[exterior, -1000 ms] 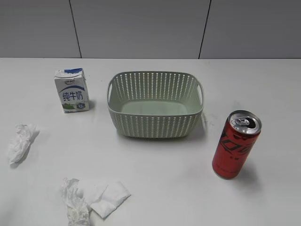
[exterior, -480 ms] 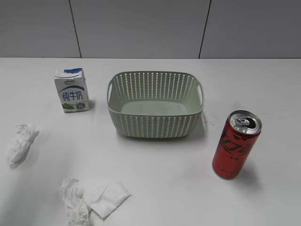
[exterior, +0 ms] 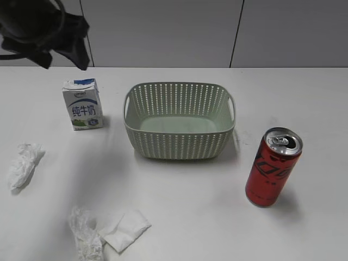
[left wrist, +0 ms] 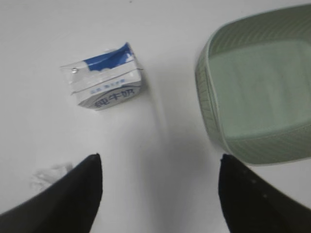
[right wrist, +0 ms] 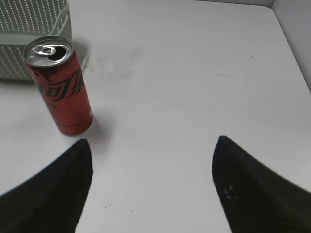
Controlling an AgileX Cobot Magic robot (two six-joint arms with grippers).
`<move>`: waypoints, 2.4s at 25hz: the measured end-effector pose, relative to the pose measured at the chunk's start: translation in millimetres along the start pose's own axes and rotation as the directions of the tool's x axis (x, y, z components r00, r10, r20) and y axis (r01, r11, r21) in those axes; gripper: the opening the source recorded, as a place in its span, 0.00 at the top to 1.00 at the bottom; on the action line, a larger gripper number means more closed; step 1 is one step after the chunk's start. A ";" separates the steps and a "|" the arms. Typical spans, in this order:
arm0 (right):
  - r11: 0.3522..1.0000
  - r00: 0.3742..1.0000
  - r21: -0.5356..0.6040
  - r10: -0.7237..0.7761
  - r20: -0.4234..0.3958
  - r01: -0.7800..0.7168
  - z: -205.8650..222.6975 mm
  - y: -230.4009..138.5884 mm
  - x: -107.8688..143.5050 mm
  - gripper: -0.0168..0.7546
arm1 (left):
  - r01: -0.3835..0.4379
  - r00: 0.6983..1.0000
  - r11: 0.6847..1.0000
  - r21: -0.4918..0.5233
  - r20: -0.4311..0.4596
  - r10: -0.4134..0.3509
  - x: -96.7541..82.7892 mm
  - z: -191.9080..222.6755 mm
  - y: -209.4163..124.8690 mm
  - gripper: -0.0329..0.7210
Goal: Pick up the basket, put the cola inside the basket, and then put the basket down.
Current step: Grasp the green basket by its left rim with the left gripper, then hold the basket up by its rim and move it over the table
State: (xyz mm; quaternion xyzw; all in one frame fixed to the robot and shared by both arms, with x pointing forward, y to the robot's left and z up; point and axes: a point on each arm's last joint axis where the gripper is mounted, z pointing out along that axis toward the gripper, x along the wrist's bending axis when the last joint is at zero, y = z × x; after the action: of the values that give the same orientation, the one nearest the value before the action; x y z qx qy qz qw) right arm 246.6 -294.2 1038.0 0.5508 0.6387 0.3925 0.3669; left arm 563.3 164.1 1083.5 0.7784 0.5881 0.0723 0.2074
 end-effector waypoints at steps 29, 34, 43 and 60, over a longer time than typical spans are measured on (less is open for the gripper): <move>1.000 1.000 0.000 0.001 0.000 -0.001 0.0 0.0 0.0 0.22 | 0.130 0.988 0.950 0.283 -0.113 -0.102 -57.0 191.9 24.1 0.38; 1.000 1.000 0.000 0.001 0.000 -0.001 0.0 0.0 0.0 0.22 | 0.138 0.988 0.951 0.275 -0.108 -0.112 -57.2 193.9 25.1 0.71; 1.000 1.000 0.000 0.001 0.000 -0.001 0.0 0.0 0.0 0.22 | 0.146 0.986 0.942 0.301 -0.117 -0.115 -57.8 164.8 27.1 0.96; 1.000 1.000 -0.001 0.011 -0.013 -0.011 0.3 0.9 1.1 0.22 | 0.326 0.945 0.915 0.238 -0.073 -0.318 -40.7 66.1 -64.8 0.96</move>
State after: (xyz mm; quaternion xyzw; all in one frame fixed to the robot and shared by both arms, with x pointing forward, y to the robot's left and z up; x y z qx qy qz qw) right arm 247.1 -293.0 1038.6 0.5514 0.6380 0.3984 0.3608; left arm 517.3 124.3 1002.7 0.6894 0.7158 -0.0238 0.1081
